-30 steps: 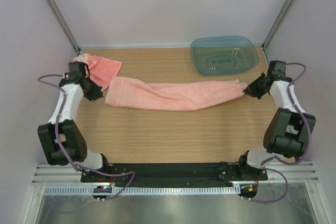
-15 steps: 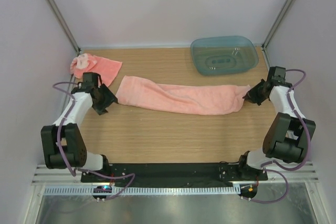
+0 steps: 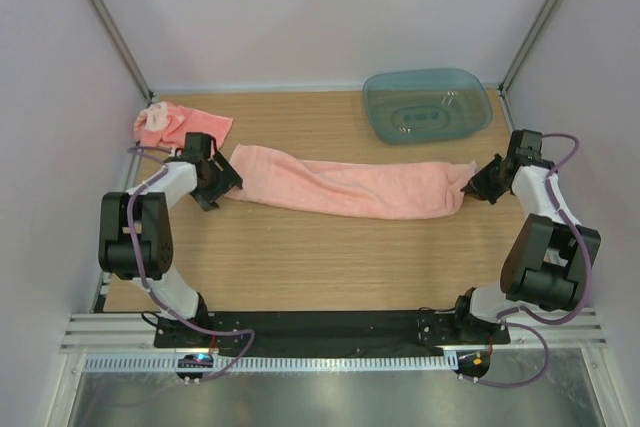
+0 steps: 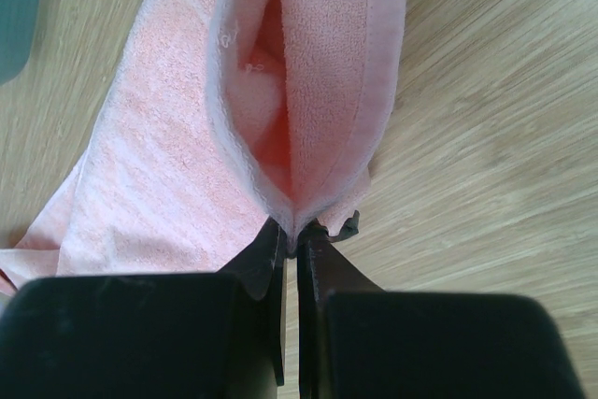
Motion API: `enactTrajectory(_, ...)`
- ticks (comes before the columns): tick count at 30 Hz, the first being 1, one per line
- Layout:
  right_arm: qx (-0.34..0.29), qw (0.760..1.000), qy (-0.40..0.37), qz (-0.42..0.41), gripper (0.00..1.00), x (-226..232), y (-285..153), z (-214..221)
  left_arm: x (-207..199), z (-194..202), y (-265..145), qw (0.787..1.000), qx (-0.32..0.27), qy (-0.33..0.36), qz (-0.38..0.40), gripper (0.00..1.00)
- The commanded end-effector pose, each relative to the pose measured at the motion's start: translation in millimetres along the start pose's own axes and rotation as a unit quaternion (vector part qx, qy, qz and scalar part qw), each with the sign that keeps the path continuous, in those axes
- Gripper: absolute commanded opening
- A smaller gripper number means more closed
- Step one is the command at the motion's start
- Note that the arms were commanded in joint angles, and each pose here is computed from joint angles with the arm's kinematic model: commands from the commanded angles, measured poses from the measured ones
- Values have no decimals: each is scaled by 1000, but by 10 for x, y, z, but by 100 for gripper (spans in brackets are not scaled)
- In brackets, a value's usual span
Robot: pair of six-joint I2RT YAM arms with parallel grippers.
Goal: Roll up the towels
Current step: Fold the towel
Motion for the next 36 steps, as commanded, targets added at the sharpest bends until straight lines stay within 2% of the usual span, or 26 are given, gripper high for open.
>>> enactTrajectory(1,-2,1000,-15,-9,1,30,7,1,-179,-252,39,998,-57,-8,24,80)
enactTrajectory(6,2,1000,-16,-15,1,55,41,7,-129,-264,168,998,-68,-16,5,78)
enactTrajectory(9,2,1000,-15,-16,1,70,50,5,-85,-270,218,997,-72,-20,-11,64)
enactTrajectory(11,5,1000,-16,-16,1,71,59,11,-101,-290,233,997,-74,-20,-10,51)
enactTrajectory(12,5,1000,-17,-17,1,77,64,12,-109,-284,246,997,-70,-19,-8,36)
enactTrajectory(14,8,1000,-17,-16,1,71,84,24,-127,-275,273,998,-63,-19,-4,19)
enactTrajectory(15,9,1000,-16,-16,1,65,94,24,-141,-271,262,998,-60,-19,1,0)
enactTrajectory(18,15,1000,-16,-19,1,76,109,42,-169,-291,141,997,-69,-18,13,0)
enactTrajectory(22,6,999,-11,-33,1,209,4,-61,-156,-445,-366,994,-109,-22,-6,0)
enactTrajectory(23,10,999,-7,-39,1,250,-28,-71,-263,-612,-647,989,-143,-24,11,0)
enactTrajectory(26,5,998,12,-59,1,469,-138,-241,-341,-777,-1051,986,-163,-19,11,0)
enactTrajectory(27,2,998,15,-68,1,546,-179,-298,-469,-946,-1268,982,-186,-19,29,0)
enactTrajectory(30,-19,995,21,-97,1,842,-344,-571,-561,-1107,-1420,984,-178,-5,22,0)
enactTrajectory(31,-27,994,19,-103,1,985,-425,-716,-666,-1248,-1643,981,-193,-2,33,0)
enactTrajectory(33,-28,993,17,-112,1,1116,-513,-847,-744,-1377,-1677,982,-185,12,31,0)
enactTrajectory(34,-43,991,11,-129,1,1251,-666,-962,-799,-1460,-1858,980,-193,14,43,0)
enactTrajectory(36,-39,991,9,-130,1,1288,-745,-974,-723,-1579,-1970,979,-200,9,41,0)
Point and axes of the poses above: each gripper's point midway between its finger pads, its own y axis out along the fingers, its own x axis along the line the jaws close on, z = x × y, the point moved 5 cm from there along -y, back along the fingers, and after that the axes turned 3 degrees about y, right-handed, at the moved point
